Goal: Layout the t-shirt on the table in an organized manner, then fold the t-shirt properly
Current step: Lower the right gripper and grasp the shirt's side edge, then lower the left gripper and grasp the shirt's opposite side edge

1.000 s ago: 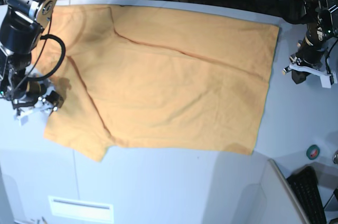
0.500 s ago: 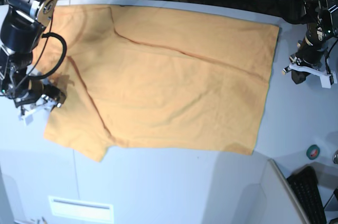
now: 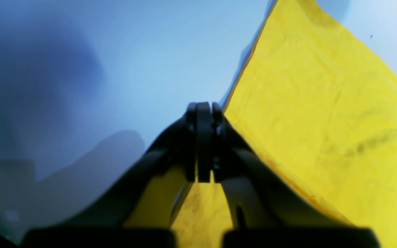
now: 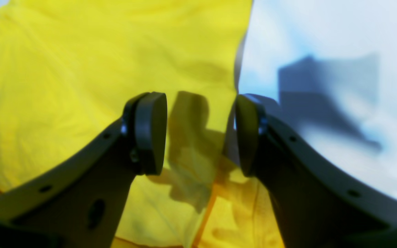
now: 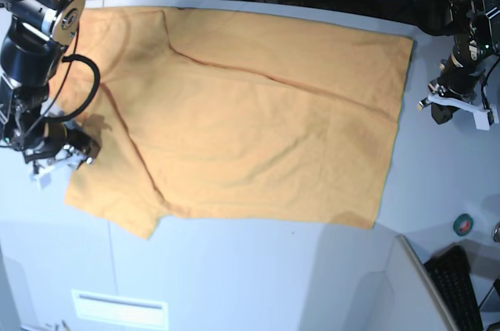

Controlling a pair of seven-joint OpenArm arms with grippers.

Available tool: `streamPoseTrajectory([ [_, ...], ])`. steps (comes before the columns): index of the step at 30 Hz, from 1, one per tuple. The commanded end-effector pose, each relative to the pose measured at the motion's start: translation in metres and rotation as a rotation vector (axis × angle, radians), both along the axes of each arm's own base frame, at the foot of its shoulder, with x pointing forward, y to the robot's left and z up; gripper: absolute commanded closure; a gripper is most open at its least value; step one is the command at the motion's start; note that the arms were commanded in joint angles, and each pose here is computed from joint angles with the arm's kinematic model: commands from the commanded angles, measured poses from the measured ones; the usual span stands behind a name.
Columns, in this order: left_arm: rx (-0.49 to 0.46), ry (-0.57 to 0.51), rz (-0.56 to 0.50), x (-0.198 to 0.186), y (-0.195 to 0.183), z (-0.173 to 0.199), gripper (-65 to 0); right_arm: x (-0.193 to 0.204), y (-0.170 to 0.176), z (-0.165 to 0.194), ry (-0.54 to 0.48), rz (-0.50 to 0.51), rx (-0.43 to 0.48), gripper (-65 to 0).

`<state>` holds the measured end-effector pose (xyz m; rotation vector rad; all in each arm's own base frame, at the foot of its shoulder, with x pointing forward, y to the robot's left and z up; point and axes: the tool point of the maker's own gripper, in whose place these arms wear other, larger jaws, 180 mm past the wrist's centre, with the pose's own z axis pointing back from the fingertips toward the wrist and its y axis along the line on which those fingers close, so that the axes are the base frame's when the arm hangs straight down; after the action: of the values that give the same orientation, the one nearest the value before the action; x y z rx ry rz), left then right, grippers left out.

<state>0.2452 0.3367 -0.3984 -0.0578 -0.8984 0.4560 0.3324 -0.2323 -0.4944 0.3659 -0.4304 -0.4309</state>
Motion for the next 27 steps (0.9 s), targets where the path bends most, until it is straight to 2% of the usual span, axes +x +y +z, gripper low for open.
streamPoseTrajectory([
  [1,0.026,-0.042,-0.003,0.007,0.007,0.014,0.0,0.014,-0.009,0.011,-0.043,-0.013,-0.012,-28.5],
  [9,0.026,-0.042,-0.003,0.007,0.007,0.014,0.0,0.008,-0.001,-0.001,-0.019,-0.019,0.014,-27.2],
  [14,0.026,-0.042,-0.003,0.007,0.007,0.014,0.0,0.009,0.0,0.0,-0.022,-0.019,0.014,-12.9],
  [17,0.026,-0.042,-0.003,0.007,0.007,0.014,0.0,0.009,0.0,0.0,-0.024,-0.02,0.014,-8.0],
  [27,0.026,-0.046,-0.002,0.009,0.008,0.015,0.0,0.014,-0.006,0.002,-0.065,-0.045,-0.004,-7.1],
])
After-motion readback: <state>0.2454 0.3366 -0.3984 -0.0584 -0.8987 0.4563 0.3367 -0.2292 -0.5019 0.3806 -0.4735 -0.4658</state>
